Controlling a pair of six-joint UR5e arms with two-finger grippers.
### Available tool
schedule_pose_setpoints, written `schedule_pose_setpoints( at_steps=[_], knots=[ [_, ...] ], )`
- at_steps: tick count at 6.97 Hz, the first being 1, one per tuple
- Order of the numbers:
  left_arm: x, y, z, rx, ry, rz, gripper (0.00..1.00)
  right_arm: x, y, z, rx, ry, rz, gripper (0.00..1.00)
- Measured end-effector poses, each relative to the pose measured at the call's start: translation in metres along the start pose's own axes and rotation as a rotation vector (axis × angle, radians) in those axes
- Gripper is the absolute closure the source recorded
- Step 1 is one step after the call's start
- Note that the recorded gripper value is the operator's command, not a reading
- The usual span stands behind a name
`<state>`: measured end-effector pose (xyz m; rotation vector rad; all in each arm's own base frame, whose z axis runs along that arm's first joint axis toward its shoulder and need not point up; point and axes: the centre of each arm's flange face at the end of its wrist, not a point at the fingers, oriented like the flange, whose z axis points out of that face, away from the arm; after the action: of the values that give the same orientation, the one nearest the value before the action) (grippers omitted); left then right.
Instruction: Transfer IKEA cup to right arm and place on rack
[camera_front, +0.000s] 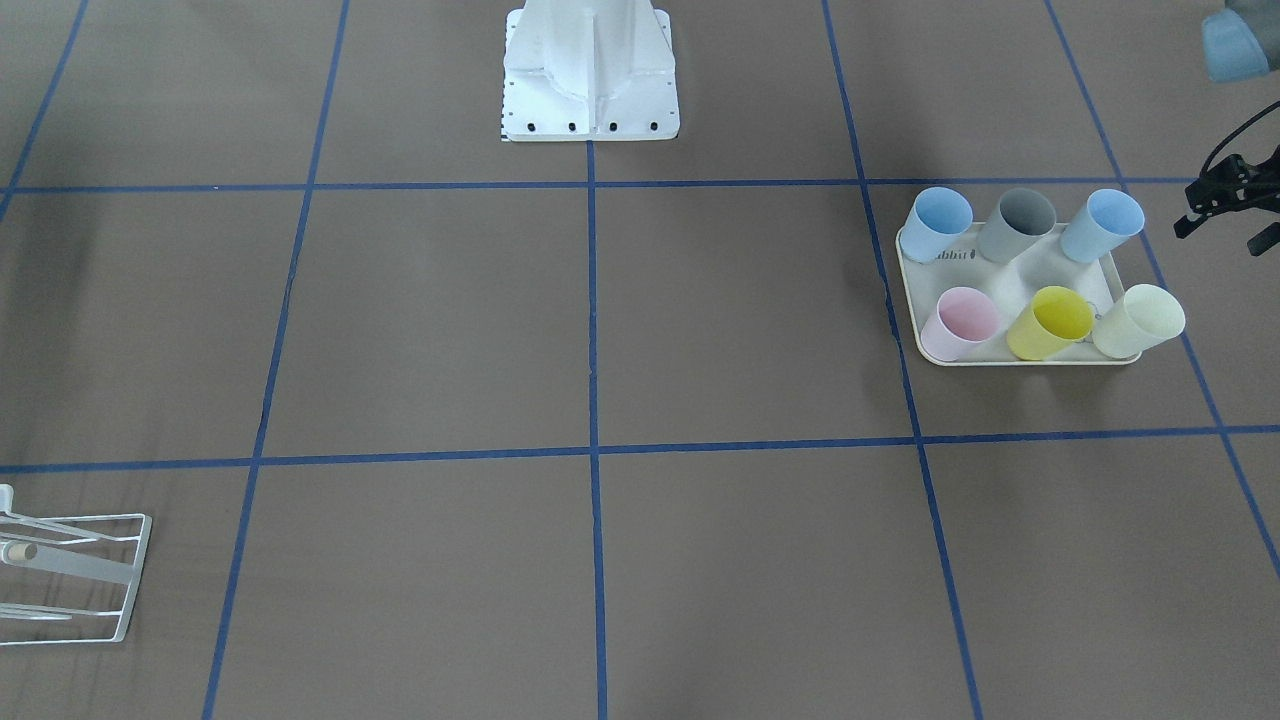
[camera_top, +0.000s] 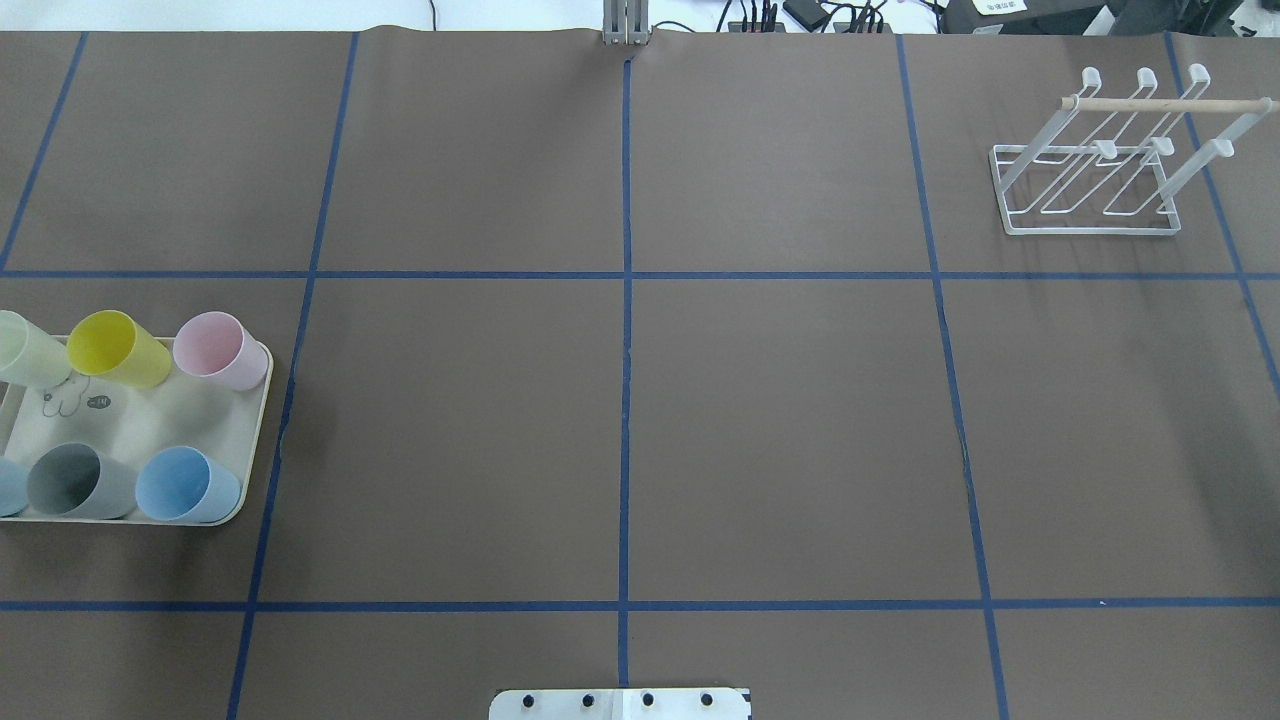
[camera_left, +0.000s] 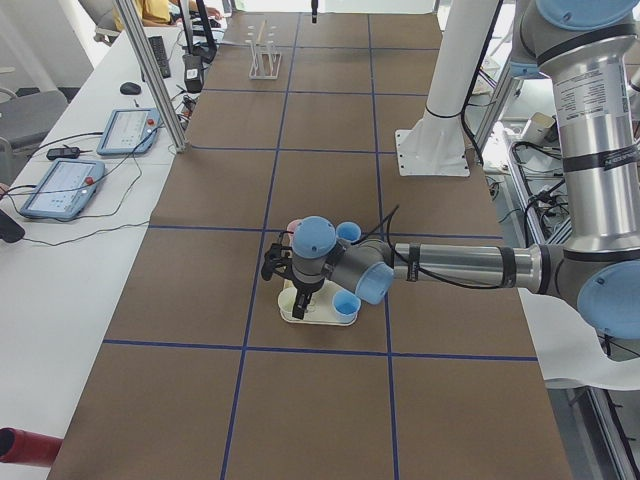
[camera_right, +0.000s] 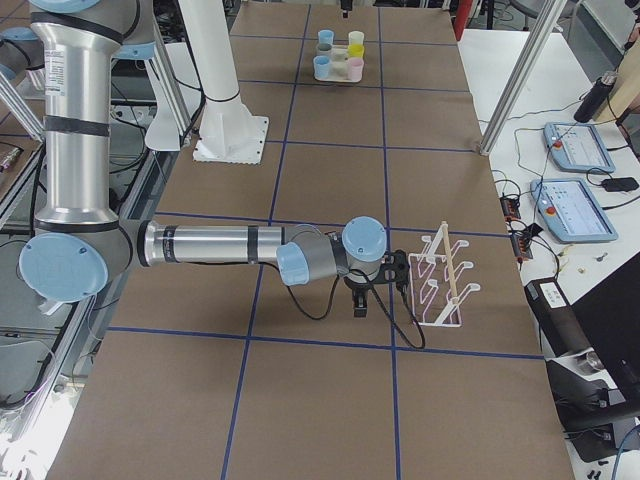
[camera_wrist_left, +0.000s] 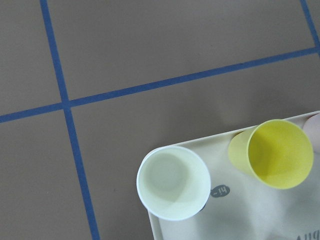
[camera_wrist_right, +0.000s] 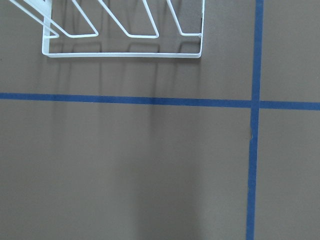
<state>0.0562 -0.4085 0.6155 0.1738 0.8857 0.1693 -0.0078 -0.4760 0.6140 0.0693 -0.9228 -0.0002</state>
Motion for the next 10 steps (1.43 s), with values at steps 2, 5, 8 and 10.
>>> schedule_pose_setpoints(
  at_steps=[2,5,8,10],
  knots=[
    [0.013,0.029,0.041,-0.067,0.013,-0.015,0.00,-0.001,0.001,0.000,0.001,-0.008,0.020,0.00],
    [0.001,0.061,0.054,-0.077,0.029,-0.004,0.03,-0.001,0.002,0.000,0.001,-0.009,0.023,0.00],
    [-0.005,0.071,0.065,-0.103,0.031,0.002,0.19,-0.001,0.002,0.000,0.000,-0.009,0.024,0.00],
    [0.000,0.071,0.073,-0.122,0.037,0.012,0.61,-0.001,0.003,0.000,-0.001,-0.008,0.026,0.00]
  ],
)
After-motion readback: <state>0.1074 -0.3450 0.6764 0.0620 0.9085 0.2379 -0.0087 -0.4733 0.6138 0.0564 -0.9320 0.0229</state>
